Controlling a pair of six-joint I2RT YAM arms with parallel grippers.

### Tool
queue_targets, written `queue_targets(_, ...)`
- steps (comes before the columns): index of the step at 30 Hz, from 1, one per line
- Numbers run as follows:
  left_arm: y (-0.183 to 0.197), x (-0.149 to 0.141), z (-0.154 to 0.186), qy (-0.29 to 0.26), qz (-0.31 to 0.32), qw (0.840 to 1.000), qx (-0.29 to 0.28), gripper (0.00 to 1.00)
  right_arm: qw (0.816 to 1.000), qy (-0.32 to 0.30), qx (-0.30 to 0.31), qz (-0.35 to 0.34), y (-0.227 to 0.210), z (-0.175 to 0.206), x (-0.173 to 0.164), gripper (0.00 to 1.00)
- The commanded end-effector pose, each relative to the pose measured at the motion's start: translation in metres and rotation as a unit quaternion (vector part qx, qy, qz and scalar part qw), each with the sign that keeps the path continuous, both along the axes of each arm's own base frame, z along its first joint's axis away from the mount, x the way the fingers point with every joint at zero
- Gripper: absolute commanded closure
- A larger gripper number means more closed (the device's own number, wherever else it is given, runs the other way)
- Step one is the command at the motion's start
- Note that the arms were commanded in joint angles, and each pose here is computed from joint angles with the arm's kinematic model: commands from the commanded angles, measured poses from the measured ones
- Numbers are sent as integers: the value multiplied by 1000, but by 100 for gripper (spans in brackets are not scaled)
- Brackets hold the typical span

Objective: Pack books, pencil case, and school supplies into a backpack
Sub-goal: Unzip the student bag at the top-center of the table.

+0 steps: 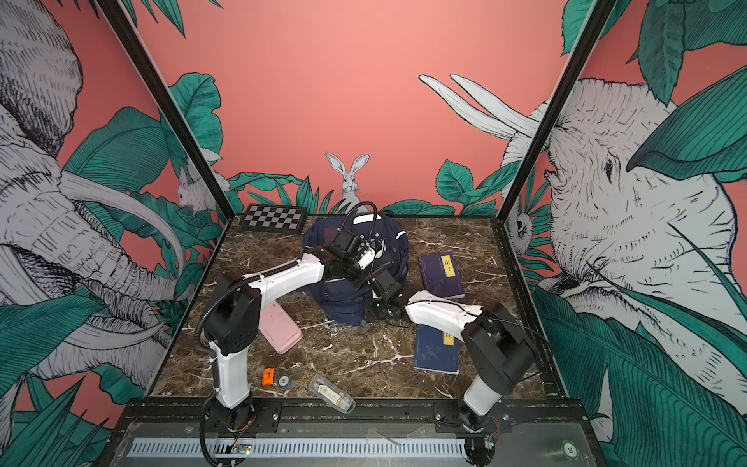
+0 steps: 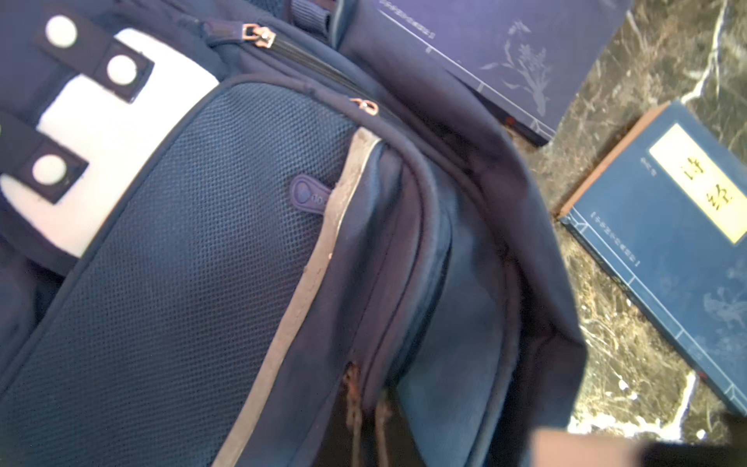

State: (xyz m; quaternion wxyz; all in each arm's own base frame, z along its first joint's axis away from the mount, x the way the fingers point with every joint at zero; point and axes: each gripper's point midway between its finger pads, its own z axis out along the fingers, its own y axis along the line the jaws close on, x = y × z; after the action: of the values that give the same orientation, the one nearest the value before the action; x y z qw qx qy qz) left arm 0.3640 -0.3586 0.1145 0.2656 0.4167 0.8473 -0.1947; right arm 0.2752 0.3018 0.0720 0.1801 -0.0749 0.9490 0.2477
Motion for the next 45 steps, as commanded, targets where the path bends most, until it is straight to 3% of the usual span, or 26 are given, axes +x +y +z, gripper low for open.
queue_targets(1, -35, 17, 53, -39, -3, 995, -87, 100, 996, -21, 65, 61, 50, 17, -12, 100)
queue_targets(8, -12, 11, 58, -56, 14, 997, -48, 100, 999, -35, 29, 2, -19, 14, -1, 100)
queue_targets(10, -1, 9, 59, -63, 24, 997, -34, 94, 999, -31, 24, -7, -37, 12, 1, 100)
queue_targets(12, 8, 5, 58, -65, 32, 997, -22, 86, 999, -26, 19, -12, -50, 11, 5, 100)
queue_targets(16, 27, -3, 56, -72, 54, 996, -8, 57, 1000, -18, 4, -4, -63, 6, 11, 100)
queue_targets(18, 37, -4, 57, -84, 69, 994, 3, 49, 1000, -15, -3, 0, -66, 2, 14, 100)
queue_targets(21, 52, -3, 60, -101, 87, 991, 26, 46, 1000, -12, -16, -1, -75, -3, 21, 100)
queue_targets(27, 86, 11, 37, -124, 128, 975, 134, 46, 999, -11, -39, -23, -101, -7, 42, 100)
queue_targets(30, 110, 33, 20, -99, 186, 964, 165, 46, 999, -7, -30, -13, -94, -4, 48, 100)
queue_targets(34, 143, 52, 6, -53, 281, 946, 154, 46, 1000, -6, -21, -12, -89, -3, 51, 100)
queue_targets(40, 169, 82, 10, 13, 401, 916, 27, 38, 1000, -5, -15, -12, -88, -5, 50, 100)
queue_targets(45, 175, 107, 4, 56, 444, 893, -41, 37, 1000, -8, -14, -12, -88, -3, 50, 100)
